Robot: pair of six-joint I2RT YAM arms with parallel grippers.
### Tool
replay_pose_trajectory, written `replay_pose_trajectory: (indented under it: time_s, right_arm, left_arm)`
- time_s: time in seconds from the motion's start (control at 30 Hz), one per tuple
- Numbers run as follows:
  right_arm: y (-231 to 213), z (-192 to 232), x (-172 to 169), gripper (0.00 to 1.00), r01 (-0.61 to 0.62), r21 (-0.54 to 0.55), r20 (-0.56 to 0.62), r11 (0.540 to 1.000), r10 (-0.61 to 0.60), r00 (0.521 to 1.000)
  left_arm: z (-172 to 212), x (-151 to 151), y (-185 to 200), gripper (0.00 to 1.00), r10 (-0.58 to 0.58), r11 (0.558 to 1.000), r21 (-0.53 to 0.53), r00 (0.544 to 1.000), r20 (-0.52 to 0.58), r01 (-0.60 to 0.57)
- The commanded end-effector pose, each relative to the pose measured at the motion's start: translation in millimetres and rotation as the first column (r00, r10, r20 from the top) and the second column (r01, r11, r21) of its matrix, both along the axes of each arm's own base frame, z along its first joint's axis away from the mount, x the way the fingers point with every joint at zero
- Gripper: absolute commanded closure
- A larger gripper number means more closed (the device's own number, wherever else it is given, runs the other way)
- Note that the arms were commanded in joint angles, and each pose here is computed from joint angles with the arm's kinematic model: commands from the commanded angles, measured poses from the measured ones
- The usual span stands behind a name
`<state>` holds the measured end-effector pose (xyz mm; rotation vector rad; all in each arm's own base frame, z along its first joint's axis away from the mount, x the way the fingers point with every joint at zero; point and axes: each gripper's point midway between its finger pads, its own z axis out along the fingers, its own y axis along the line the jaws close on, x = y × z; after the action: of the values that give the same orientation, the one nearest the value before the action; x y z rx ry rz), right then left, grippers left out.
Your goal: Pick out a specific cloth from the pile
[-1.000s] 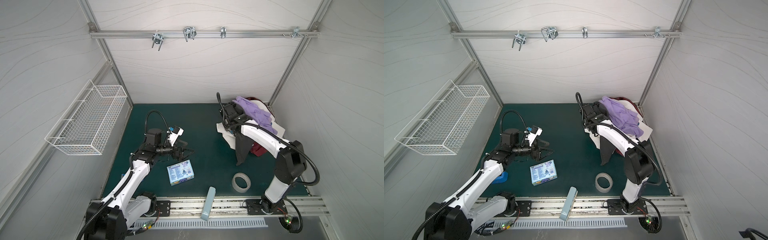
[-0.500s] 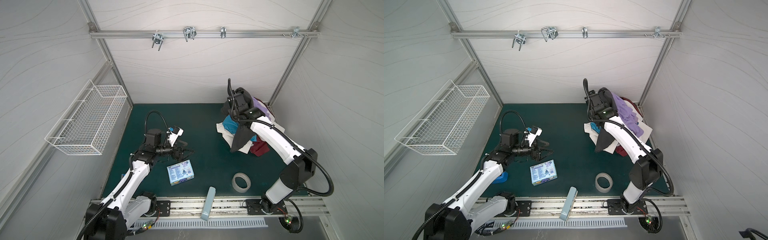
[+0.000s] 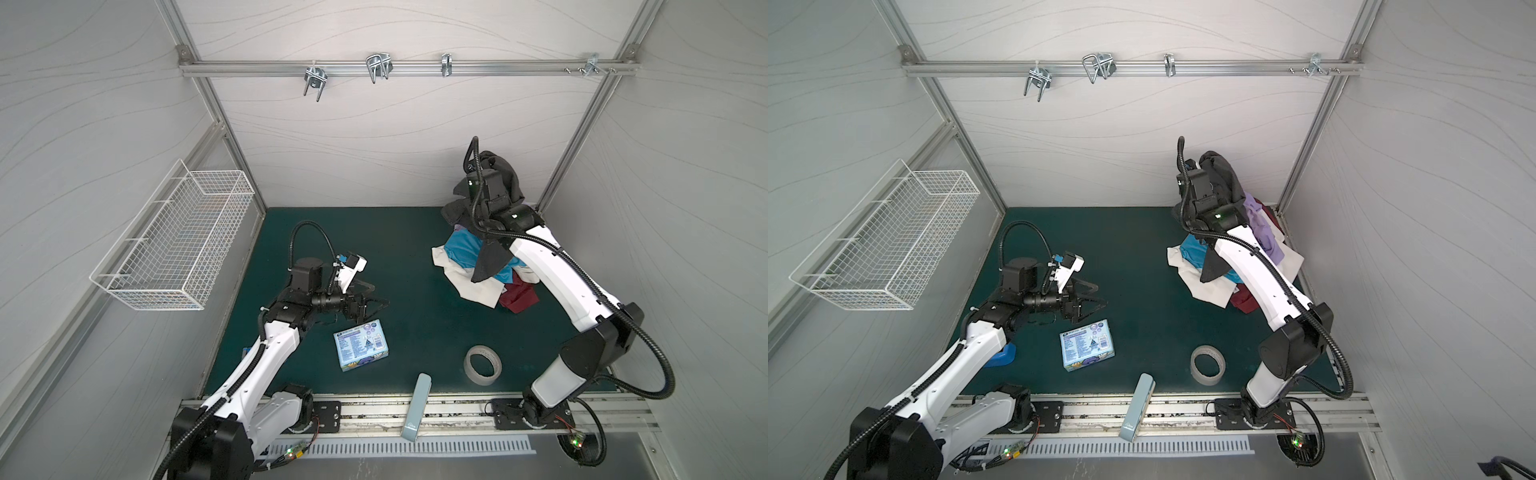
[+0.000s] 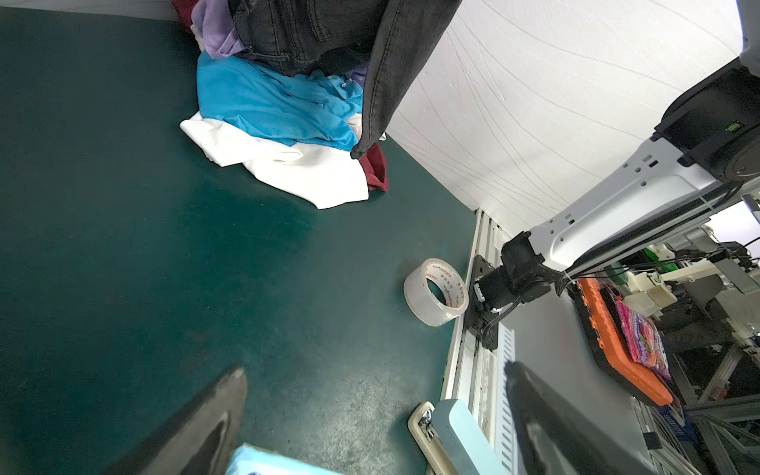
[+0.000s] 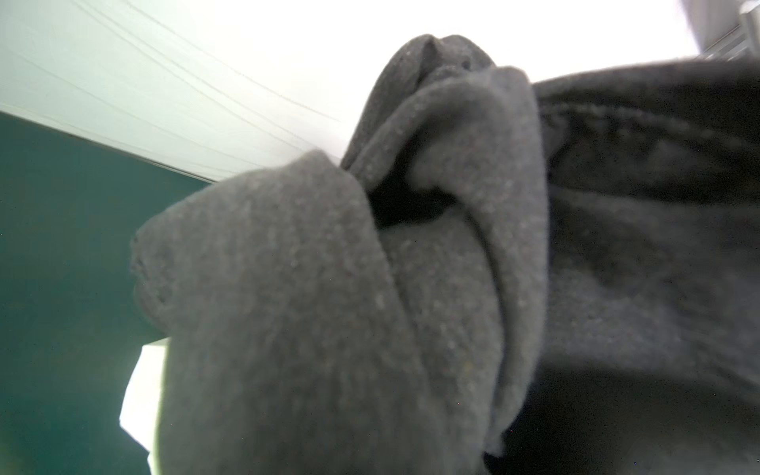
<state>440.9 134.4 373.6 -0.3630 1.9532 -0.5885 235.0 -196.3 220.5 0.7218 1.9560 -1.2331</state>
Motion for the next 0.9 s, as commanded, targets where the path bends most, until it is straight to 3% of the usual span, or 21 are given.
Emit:
replay_pose_trajectory:
  time_s: [0.0, 0.43, 0.87]
  right_arm:
    - [-15.5, 93.6, -13.2, 1.0, 0.028, 0.09, 0.261, 0.996, -0.051, 0.964]
    - [-30.8, 166.8, -42.4, 1.0, 0.0, 0.17, 0.442, 0.985, -0.077, 0.894]
    - [-38.4, 209.1, -62.6, 1.0, -0.051, 0.228, 0.541, 0.972, -0.083, 0.837]
  left_arm:
    - [8.4, -0.5, -1.3, 0.01, -0.009, 1.0, -0.007, 0.999, 0.054, 0.009]
    - [9.1, -1.0, -0.8, 0.01, -0.007, 1.0, -0.007, 0.998, 0.057, 0.007]
    - [9.2, -0.1, -0.5, 0.01, -0.001, 1.0, -0.006, 0.999, 0.054, 0.001]
